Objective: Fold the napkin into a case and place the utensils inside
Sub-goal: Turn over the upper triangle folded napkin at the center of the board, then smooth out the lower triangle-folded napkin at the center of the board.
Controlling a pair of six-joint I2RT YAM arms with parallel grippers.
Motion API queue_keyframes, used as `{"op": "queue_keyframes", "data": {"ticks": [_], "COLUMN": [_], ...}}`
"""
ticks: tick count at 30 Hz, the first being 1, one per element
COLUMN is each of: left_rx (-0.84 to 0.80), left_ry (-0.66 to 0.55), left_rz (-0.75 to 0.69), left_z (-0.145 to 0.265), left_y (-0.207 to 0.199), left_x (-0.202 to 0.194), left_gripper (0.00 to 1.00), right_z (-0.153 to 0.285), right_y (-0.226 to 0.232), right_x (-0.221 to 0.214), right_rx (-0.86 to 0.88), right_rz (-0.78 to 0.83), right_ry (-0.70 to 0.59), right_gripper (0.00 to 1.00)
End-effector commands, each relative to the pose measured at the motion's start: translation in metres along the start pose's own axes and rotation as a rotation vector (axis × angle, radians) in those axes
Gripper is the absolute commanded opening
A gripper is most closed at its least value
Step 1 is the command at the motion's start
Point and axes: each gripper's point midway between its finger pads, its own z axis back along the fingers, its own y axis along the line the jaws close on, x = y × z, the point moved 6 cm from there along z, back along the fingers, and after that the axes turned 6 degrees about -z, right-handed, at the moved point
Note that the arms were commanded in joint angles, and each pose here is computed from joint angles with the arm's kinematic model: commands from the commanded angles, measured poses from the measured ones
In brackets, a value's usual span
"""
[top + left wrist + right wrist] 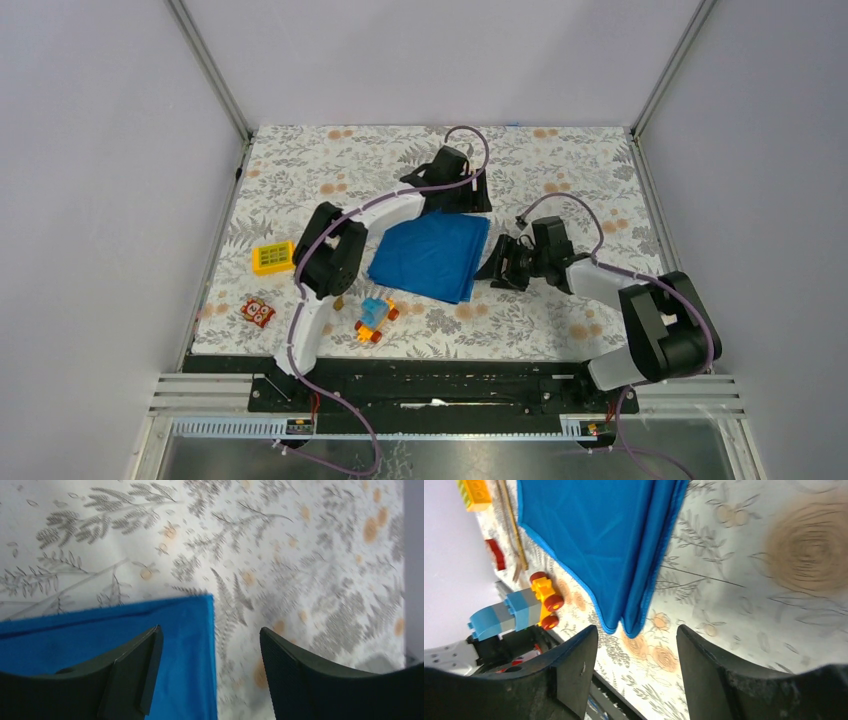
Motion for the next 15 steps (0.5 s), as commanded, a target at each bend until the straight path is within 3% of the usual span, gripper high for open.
{"op": "queue_keyframes", "data": {"ticks": [1,7,11,15], "left_rx": [-0.168,-0.151,-0.073,-0.016], "left_ry": [0.005,0.139,0.216,0.270], "left_rz": [-0.071,-0.073,-0.133,-0.171], "left_z": [0.080,0.123,0.127,0.119], "left_y": [-0.045,-0.027,-0.019,-0.016], "left_x": [0.028,-0.040,-0.093,-0.123], "left_gripper": [0.76,0.75,0.74,0.65], "right_z": [0.021,-0.002,-0.022,-0.036], "right_y": [-0.016,-0.007,-0.003,-0.003], "right_x": [0.010,0.060,0.092,0.112], "right_rx": [-0.176,-0.069,-0.002,0.008], "right_rz": [0.015,-0.082,-0.109,-0.103], "right_ry": [-0.007,-0.032,-0.031,-0.041], "right_gripper": [0.66,0.56,0.48,0.34]}}
